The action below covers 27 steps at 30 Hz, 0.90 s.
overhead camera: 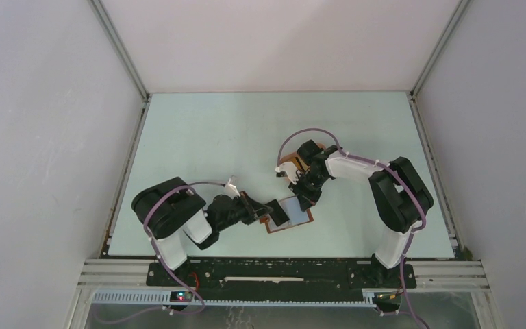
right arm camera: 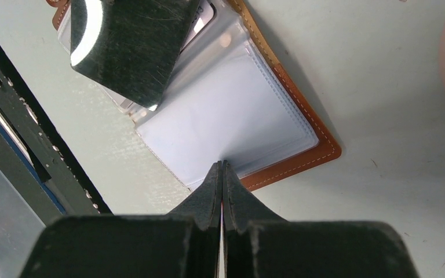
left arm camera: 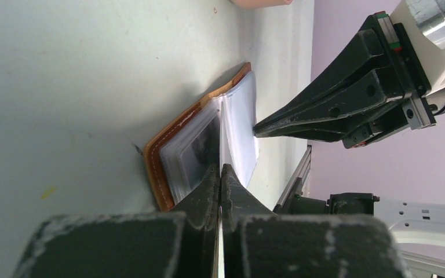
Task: Put the credit cards into the card holder
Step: Insert the credit card into the card holder.
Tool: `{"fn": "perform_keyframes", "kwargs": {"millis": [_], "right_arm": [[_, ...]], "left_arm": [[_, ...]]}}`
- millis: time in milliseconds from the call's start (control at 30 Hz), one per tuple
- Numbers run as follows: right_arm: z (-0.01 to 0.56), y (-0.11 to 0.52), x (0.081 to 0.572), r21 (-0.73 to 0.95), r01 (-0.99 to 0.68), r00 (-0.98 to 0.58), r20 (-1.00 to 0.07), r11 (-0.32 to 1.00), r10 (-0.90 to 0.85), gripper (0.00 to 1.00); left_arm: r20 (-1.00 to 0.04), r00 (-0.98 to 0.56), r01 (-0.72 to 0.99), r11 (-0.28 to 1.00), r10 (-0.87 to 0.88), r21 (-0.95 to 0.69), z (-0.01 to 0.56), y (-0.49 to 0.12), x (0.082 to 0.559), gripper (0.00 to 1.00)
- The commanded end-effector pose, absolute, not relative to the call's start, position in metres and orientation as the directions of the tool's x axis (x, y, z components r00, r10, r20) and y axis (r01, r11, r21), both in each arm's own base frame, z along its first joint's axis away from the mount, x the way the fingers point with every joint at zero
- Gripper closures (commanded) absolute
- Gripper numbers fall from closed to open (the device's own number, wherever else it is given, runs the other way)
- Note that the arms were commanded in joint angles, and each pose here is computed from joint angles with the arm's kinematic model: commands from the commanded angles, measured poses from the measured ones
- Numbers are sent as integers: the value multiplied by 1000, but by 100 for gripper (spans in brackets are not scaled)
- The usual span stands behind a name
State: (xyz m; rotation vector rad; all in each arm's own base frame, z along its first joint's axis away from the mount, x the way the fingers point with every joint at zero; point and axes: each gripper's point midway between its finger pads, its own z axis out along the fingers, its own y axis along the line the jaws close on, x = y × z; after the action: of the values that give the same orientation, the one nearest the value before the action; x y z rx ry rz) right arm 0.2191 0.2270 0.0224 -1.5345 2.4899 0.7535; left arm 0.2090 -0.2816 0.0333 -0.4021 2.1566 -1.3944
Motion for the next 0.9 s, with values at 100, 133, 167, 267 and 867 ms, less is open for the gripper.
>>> {"fn": "perform_keyframes", "kwargs": {"millis": [100, 133, 167, 267, 867], "right_arm": [[26, 231, 224, 334, -874, -464, -354, 354, -812, 99], [26, 231, 225, 333, -873, -466, -354, 356, -811, 99], [26, 231, 225, 333, -873, -465, -353, 356, -811, 99], [25, 231, 225, 334, -872, -468, -350, 359, -812, 99], [23, 230, 225, 334, -870, -470, -341, 362, -814, 99]], "left_arm": [[-309, -800, 62, 442, -514, -895, 39, -289, 218, 100], [-309, -803, 66, 439, -509, -896, 40, -290, 218, 100], [-306, -806, 68, 436, -506, -898, 41, -292, 218, 100], [-297, -813, 71, 422, -501, -904, 42, -295, 217, 100], [-220, -840, 57, 322, -496, -945, 47, -308, 214, 100]]}}
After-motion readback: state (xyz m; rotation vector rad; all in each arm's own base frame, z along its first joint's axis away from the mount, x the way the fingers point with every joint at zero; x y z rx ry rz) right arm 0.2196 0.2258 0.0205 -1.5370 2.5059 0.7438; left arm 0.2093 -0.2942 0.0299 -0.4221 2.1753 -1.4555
